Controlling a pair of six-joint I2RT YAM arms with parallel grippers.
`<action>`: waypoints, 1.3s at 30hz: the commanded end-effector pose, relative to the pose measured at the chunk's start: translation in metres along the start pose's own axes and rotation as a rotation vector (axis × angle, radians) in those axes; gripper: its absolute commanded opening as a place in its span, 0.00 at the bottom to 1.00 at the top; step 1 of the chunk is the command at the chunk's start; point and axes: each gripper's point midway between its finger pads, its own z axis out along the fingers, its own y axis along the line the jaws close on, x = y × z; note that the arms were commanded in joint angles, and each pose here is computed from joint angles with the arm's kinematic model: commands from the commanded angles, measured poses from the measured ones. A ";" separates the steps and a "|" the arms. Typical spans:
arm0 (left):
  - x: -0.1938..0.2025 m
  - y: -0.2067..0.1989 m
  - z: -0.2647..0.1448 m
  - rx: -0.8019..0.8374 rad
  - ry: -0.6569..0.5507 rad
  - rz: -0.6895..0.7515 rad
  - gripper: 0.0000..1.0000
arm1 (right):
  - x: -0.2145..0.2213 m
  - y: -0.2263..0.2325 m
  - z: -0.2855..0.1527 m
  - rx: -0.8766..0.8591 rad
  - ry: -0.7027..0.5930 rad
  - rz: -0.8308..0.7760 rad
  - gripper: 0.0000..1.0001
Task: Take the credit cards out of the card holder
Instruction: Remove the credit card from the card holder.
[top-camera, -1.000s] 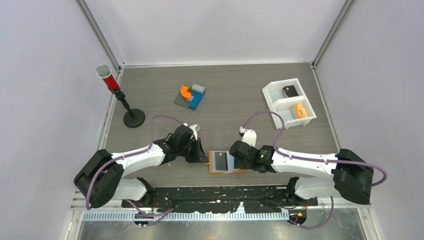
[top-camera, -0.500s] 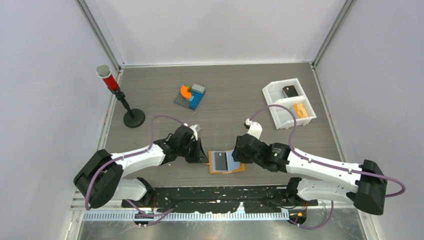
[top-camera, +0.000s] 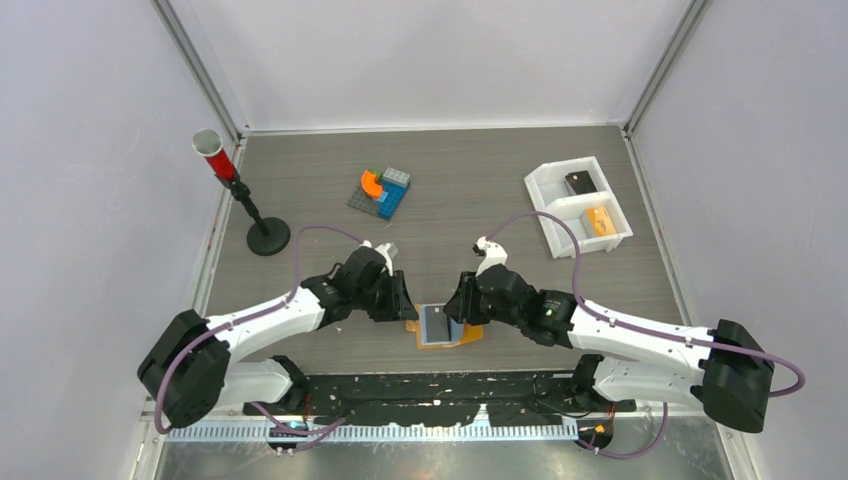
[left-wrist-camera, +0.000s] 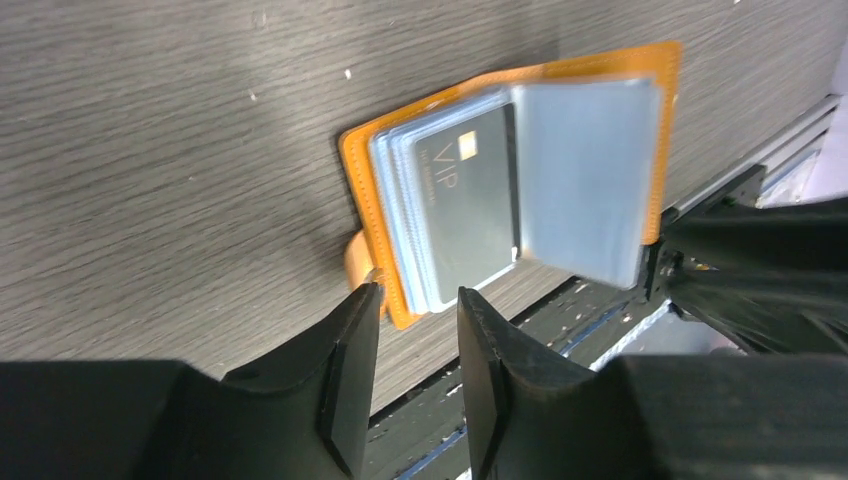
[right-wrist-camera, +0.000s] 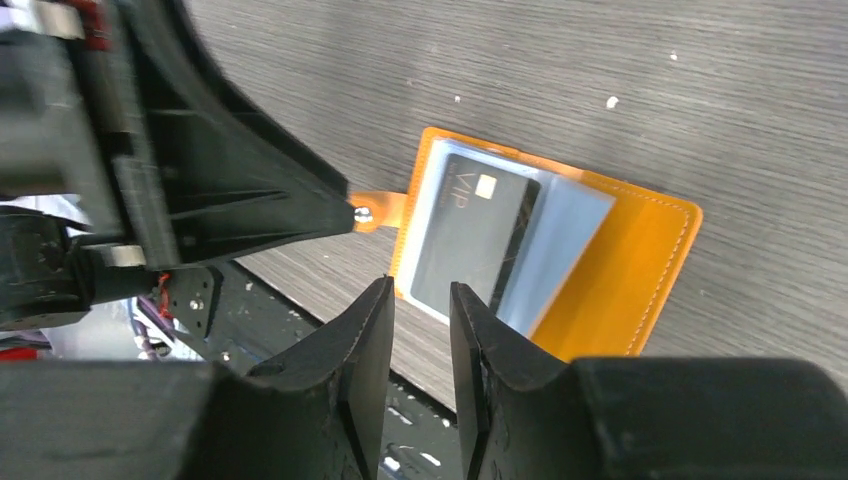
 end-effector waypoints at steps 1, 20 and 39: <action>-0.021 -0.024 -0.013 0.040 -0.066 0.034 0.37 | -0.001 0.006 0.009 -0.123 -0.005 -0.009 0.33; -0.010 -0.020 0.027 0.046 0.027 0.063 0.16 | 0.031 -0.034 0.036 -0.138 0.111 0.068 0.26; 0.003 0.005 0.040 -0.023 0.057 0.055 0.12 | 0.044 -0.048 0.052 -0.115 0.141 0.108 0.29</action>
